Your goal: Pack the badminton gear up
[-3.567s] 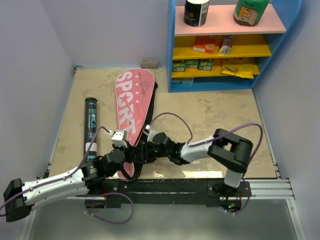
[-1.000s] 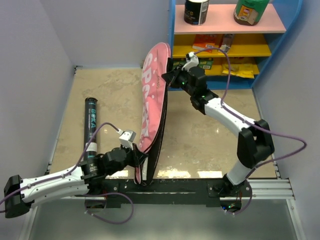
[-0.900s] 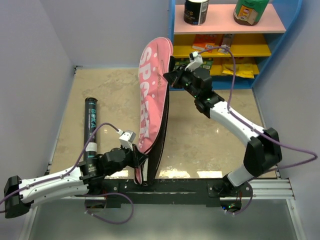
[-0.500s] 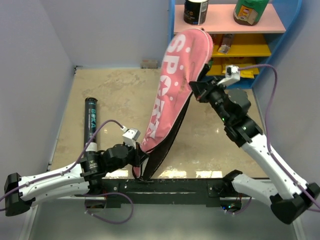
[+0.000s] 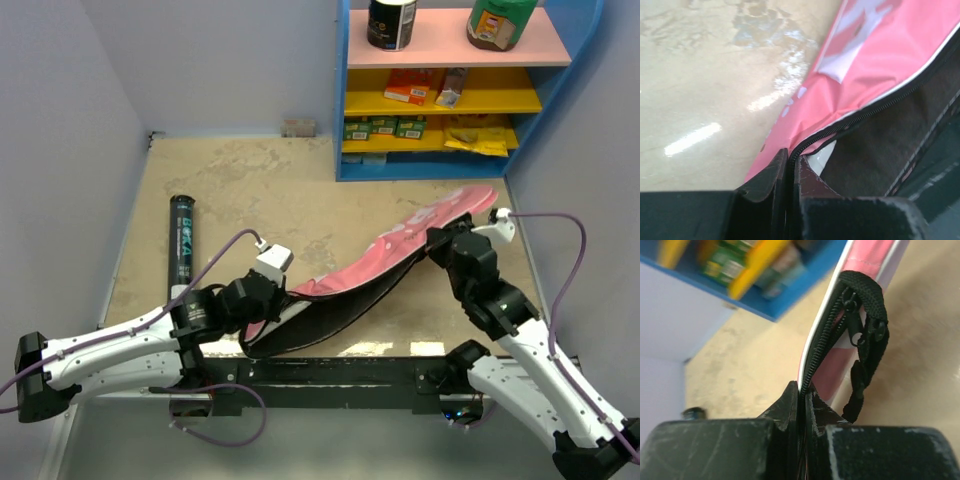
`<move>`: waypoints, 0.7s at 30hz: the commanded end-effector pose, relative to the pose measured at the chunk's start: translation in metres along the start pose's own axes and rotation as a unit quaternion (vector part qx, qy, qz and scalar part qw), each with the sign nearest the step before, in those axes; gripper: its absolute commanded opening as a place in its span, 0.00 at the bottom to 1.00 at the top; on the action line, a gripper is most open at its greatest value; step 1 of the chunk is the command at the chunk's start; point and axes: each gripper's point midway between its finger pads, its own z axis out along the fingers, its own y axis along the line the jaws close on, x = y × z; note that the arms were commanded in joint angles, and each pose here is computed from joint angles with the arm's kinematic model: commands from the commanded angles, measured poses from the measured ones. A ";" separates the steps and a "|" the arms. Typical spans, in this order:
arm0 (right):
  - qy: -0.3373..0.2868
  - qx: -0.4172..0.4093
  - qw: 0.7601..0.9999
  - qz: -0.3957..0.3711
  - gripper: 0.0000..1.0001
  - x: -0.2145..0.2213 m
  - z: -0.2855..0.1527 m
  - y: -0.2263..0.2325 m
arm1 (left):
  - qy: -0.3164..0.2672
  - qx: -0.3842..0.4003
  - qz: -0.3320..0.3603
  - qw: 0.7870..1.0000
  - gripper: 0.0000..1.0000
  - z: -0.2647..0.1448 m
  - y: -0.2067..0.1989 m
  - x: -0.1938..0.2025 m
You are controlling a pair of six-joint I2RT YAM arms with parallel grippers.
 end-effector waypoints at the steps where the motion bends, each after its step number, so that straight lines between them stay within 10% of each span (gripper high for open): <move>1: 0.098 0.058 0.993 0.038 0.00 0.078 0.004 -0.051 | -0.156 0.010 -0.023 0.987 0.00 -0.006 -0.025 -0.106; 15: 0.128 0.099 0.973 0.164 0.00 0.171 0.086 -0.066 | -0.172 0.040 0.064 0.982 0.03 0.036 -0.003 -0.125; 19: 0.131 0.106 0.970 0.177 0.00 0.184 0.102 -0.065 | -0.156 0.085 0.080 0.981 0.41 0.036 -0.019 -0.125; 20: 0.131 0.108 0.969 0.182 0.00 0.186 0.104 -0.065 | -0.153 0.100 0.075 0.980 0.81 0.034 -0.024 -0.123; 21: 0.134 0.117 0.968 0.180 0.00 0.191 0.107 -0.069 | -0.151 0.110 0.072 0.980 0.96 0.032 -0.027 -0.122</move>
